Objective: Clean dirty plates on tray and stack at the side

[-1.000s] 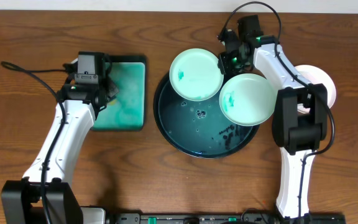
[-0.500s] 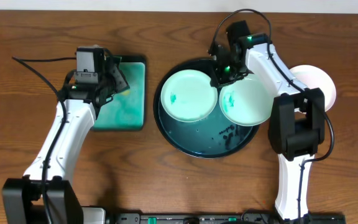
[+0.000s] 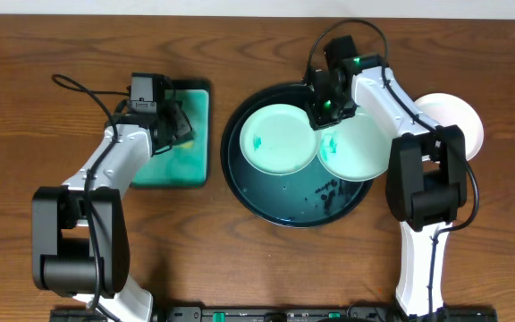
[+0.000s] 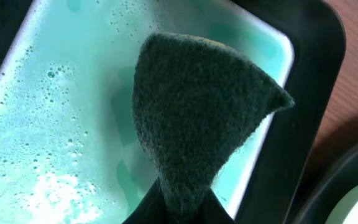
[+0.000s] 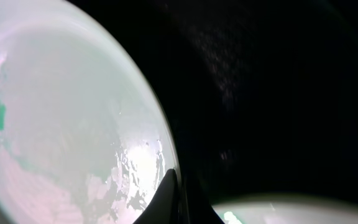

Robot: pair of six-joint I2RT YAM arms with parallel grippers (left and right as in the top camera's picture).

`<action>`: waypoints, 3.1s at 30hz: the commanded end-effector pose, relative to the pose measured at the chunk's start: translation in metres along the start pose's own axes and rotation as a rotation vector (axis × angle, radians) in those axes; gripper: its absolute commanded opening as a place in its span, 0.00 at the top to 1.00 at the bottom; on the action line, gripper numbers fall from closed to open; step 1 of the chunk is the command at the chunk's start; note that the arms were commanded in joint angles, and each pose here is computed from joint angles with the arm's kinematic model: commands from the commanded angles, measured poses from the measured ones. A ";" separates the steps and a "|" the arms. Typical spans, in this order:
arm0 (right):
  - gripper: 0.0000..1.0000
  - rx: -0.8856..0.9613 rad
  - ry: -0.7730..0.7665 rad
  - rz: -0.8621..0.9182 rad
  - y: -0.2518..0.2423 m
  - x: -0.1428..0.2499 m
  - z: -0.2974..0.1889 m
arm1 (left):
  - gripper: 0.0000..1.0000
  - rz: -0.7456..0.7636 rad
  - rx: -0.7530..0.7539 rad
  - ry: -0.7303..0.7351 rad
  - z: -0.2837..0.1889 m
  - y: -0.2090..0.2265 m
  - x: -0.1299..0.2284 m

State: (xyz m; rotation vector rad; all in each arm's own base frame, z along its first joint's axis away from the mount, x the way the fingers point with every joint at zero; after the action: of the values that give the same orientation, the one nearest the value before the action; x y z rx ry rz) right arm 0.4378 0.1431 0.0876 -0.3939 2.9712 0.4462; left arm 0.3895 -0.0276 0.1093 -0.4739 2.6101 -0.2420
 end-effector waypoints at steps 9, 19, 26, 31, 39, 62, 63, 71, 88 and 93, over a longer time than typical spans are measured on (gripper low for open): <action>0.95 -0.023 0.004 -0.062 0.020 0.012 0.019 | 0.63 0.001 -0.097 -0.035 0.002 0.011 -0.003; 0.94 -0.025 0.002 -0.075 0.025 0.012 0.021 | 0.44 0.023 -0.097 -0.034 0.002 0.011 -0.003; 0.93 -0.025 0.001 -0.075 0.025 0.012 0.021 | 0.45 0.024 -0.182 -0.056 0.007 0.021 -0.004; 0.93 -0.025 0.001 -0.076 0.026 0.011 0.021 | 0.50 0.025 -0.200 -0.014 0.024 0.026 0.004; 0.95 -0.025 0.001 -0.075 0.025 0.011 0.021 | 0.87 0.026 -0.207 0.002 0.033 0.028 0.007; 0.99 0.054 -0.023 -0.013 0.014 0.014 0.032 | 0.93 0.029 0.033 -0.109 -0.062 -0.008 -0.015; 0.99 0.057 -0.026 -0.002 0.012 0.014 0.032 | 0.93 0.031 0.050 -0.100 -0.062 -0.010 -0.014; 0.99 0.055 -0.041 0.018 0.012 0.011 0.033 | 0.93 0.057 0.233 -0.064 -0.072 -0.032 -0.010; 0.99 0.053 -0.056 0.033 0.012 0.009 0.032 | 0.93 0.082 0.254 0.000 -0.062 -0.129 0.058; 0.99 0.053 -0.055 0.034 0.012 0.009 0.032 | 0.93 0.114 0.292 0.001 -0.038 -0.158 0.077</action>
State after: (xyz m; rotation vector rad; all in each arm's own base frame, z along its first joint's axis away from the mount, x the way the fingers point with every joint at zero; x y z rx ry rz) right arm 0.4298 0.1639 0.0710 -0.3534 2.9110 0.4651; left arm 0.3495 -0.1887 0.1645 -0.1760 2.5250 -0.6023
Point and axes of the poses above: each gripper's point midway between its finger pads, its own z axis out along the fingers, its own y axis along the line the jaws close on, x = y × z, the point moved 7 cm from there along -z, back along the fingers, and after that the axes turned 6 degrees about z, right-handed, at the moved point
